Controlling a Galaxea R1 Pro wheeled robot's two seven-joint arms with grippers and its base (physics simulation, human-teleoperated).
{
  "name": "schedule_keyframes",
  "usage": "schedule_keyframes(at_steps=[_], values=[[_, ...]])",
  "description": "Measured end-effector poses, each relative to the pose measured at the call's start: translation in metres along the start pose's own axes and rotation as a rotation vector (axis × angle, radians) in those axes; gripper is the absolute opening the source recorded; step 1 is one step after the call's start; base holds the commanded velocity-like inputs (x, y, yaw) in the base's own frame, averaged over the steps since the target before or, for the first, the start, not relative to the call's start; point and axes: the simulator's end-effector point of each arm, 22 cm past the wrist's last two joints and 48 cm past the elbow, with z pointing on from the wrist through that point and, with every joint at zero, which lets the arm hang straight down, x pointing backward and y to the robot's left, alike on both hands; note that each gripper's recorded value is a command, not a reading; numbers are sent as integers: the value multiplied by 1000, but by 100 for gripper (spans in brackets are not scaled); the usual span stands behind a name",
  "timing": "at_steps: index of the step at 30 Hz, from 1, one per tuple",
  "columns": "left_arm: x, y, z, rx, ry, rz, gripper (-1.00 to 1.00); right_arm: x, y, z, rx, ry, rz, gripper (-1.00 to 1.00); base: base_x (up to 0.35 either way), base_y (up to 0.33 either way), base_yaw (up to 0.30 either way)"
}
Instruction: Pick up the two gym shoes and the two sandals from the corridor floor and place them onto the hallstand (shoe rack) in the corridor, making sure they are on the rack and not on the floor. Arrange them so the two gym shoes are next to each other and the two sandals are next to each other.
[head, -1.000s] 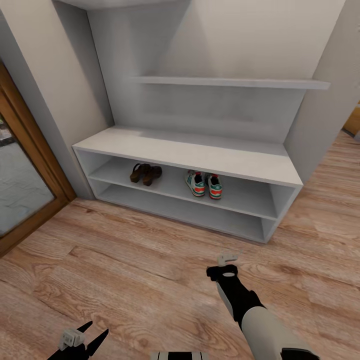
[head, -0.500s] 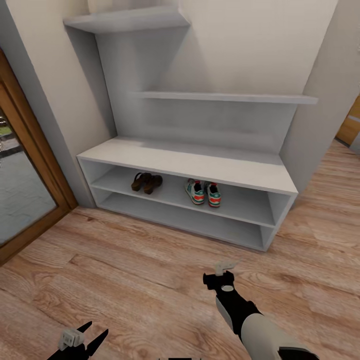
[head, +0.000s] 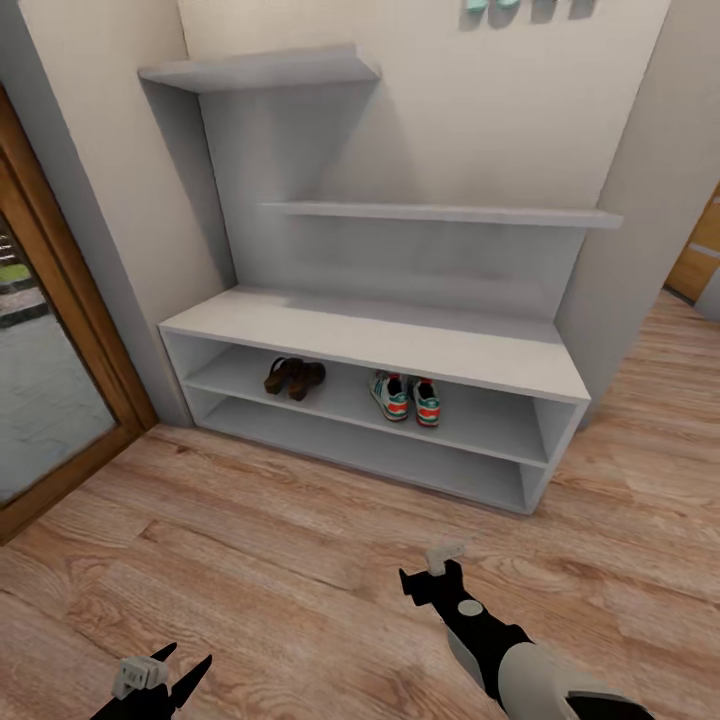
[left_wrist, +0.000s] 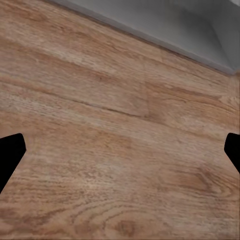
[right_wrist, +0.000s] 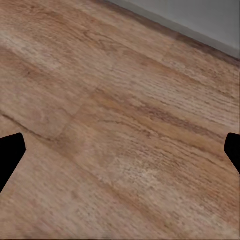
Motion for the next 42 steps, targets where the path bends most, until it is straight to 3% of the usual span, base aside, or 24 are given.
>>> schedule_keyframes(at_steps=[17, 21, 33, 34, 38, 42], values=[[-36, -8, -10, -18, 2, -2, 100, -13, -22, -23, 6, 28, -19, 100, 0, 0, 0], [-42, -7, -13, -36, 4, -4, 100, 17, -36, -41, 18, 39, -34, 100, 0, 0, 0], [-62, -7, -21, -78, 11, -12, 100, 53, -55, -81, 33, 64, -50, 100, 0, 0, 0], [-63, -4, -21, -100, 12, -13, 100, 70, -63, -92, 42, 78, -52, 100, 0, 0, 0], [-71, -3, -24, -119, 12, -14, 100, 77, -69, -106, 41, 73, -60, 100, 0, 0, 0], [-80, 1, -28, -144, 9, -14, 100, 95, -74, -132, 2, 49, -79, 100, 0, 0, 0]])
